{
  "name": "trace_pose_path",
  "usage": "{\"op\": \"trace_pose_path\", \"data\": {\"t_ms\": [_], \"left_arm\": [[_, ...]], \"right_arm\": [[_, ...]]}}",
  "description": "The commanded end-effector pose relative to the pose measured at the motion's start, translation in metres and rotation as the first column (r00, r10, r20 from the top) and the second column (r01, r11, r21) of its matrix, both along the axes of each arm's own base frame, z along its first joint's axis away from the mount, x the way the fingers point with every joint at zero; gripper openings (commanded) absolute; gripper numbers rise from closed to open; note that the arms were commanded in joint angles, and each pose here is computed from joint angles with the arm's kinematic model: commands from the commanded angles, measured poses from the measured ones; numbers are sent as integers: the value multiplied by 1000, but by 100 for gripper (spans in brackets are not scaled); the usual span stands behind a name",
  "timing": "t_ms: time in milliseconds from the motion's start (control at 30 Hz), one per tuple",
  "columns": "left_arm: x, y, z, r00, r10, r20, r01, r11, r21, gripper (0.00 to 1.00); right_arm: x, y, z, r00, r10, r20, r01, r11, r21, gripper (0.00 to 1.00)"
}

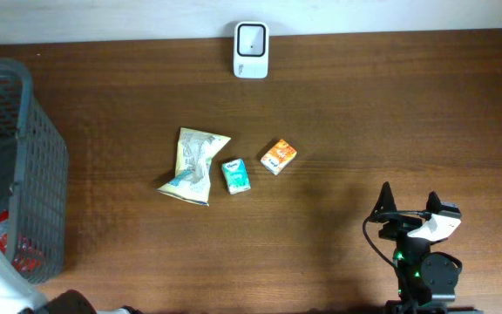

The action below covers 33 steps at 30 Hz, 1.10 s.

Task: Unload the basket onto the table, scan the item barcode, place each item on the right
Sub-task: 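Place the orange tissue pack right of the teal pack with left gripper, then grasp the red snack bag in the basket with the left gripper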

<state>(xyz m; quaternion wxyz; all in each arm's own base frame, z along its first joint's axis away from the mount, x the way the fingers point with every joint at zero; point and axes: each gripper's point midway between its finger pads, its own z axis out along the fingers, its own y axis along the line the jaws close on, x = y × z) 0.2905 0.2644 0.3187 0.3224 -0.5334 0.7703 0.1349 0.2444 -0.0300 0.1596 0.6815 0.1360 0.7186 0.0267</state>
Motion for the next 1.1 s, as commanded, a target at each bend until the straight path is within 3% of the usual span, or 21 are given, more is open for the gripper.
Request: {"op": "trace_pose_path", "data": {"t_ms": [0, 300, 600, 767, 1067], "left_arm": [[-11, 7, -68, 993, 53, -102, -64, 993, -100, 74], [-39, 43, -185, 974, 46, -220, -71, 991, -110, 82], [-65, 68, -235, 934, -13, -356, -50, 985, -166, 79], [-81, 80, -251, 926, 13, -378, -91, 978, -188, 82], [-86, 73, -301, 885, -97, -456, -45, 956, -291, 80]], "right_arm": [[0, 1, -3, 1000, 7, -6, -7, 1000, -3, 99], [0, 1, -3, 1000, 7, -6, -7, 1000, -3, 99], [0, 1, -3, 1000, 7, -8, -7, 1000, -3, 99], [0, 1, -4, 1000, 7, -8, -7, 1000, -3, 98], [0, 1, -3, 1000, 7, -8, -7, 1000, -3, 99]]}}
